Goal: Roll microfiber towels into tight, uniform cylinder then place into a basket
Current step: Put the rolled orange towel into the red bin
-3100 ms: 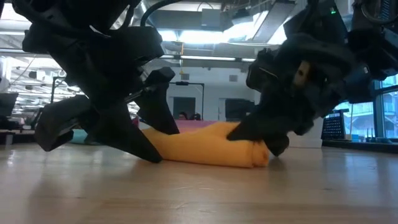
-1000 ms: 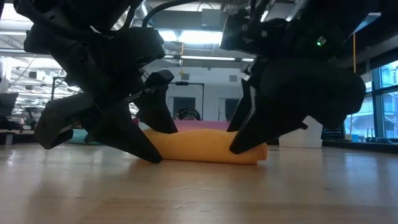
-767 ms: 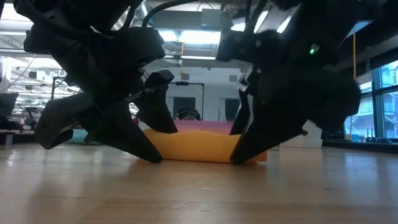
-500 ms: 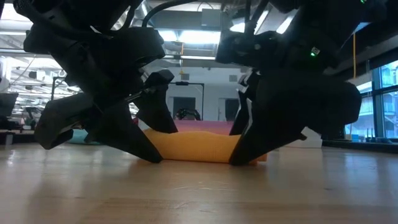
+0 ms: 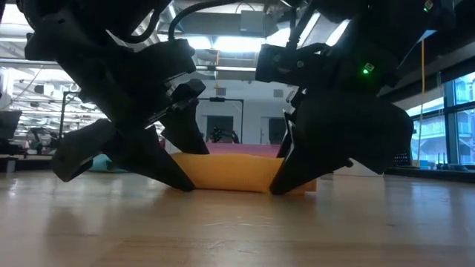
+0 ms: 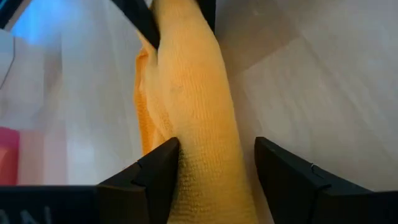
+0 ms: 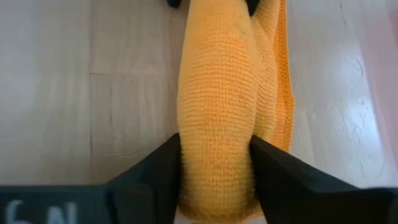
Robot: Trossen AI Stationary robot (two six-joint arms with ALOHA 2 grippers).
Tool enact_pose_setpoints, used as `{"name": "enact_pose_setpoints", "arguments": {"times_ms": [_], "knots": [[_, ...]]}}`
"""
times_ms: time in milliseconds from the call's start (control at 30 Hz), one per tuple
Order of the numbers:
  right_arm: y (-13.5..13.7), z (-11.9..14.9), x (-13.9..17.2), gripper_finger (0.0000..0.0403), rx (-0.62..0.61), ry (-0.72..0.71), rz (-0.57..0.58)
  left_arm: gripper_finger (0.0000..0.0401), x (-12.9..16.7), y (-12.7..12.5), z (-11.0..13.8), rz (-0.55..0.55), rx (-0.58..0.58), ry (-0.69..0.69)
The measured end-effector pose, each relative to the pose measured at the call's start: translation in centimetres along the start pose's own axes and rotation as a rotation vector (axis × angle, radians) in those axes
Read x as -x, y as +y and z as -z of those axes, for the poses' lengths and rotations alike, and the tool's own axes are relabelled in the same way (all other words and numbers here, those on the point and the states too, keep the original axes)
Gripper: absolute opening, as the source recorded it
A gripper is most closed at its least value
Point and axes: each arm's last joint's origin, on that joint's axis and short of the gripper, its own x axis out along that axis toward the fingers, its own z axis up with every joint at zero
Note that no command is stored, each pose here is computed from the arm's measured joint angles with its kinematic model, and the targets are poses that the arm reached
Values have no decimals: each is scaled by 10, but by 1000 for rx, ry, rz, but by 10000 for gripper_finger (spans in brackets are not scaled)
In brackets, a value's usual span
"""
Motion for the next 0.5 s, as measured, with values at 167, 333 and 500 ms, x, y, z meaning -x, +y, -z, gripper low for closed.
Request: {"name": "enact_pose_setpoints", "arguments": {"times_ms": [167,333,500], "knots": [[0,1,-1,118,7,4,3,158,-3,5,3,-15,-27,20],[-2,2,-2,69,37,11,31,77,-13,9,9,-44,-53,59],[-13,0,-4,37,31,23,70,14,-12,16,11,-126,-44,92]]}}
